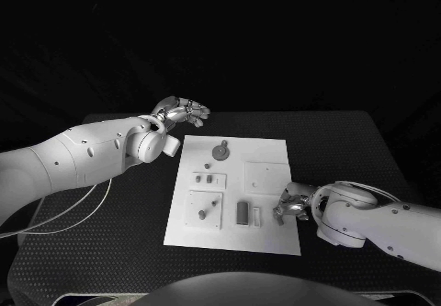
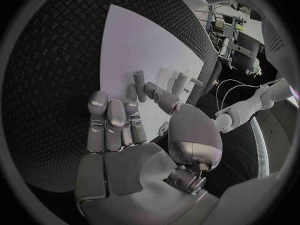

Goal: Assemble the parts on the task board

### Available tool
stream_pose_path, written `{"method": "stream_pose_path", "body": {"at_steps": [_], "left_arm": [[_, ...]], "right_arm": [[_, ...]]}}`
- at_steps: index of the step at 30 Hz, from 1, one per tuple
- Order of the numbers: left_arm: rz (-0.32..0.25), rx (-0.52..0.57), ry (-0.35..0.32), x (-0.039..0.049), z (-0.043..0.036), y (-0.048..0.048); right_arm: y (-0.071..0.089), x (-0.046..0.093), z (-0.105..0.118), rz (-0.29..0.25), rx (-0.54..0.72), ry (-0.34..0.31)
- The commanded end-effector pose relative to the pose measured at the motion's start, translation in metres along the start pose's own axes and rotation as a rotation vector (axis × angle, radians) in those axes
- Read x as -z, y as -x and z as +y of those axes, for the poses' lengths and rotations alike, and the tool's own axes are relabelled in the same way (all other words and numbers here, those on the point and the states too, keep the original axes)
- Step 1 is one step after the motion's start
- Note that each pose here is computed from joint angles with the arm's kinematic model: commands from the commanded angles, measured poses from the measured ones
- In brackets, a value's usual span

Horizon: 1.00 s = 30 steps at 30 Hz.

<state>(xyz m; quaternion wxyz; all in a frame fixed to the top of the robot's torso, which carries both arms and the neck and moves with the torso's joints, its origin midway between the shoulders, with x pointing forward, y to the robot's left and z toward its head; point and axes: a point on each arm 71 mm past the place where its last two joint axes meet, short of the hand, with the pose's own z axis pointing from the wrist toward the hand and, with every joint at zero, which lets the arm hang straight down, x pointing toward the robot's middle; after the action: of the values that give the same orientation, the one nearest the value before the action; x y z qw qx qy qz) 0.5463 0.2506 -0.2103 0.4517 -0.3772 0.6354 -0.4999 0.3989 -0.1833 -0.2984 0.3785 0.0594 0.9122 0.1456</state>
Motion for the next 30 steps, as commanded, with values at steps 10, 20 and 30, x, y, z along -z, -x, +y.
{"method": "stream_pose_path", "body": {"at_steps": [10,20,30], "left_arm": [[0.017,-0.002,-0.009,-0.0005,-0.0019,-0.0029],[0.022,-0.002,-0.008,-0.0008,-0.0023,-0.0046],[0.024,-0.003,-0.008,-0.0009,-0.0023,-0.0049]], "right_arm": [[-0.011,0.001,0.013,0.056,-0.163,0.006],[-0.013,-0.002,0.023,0.063,-0.175,0.019],[-0.013,-0.003,0.028,0.046,-0.197,0.029]]}}
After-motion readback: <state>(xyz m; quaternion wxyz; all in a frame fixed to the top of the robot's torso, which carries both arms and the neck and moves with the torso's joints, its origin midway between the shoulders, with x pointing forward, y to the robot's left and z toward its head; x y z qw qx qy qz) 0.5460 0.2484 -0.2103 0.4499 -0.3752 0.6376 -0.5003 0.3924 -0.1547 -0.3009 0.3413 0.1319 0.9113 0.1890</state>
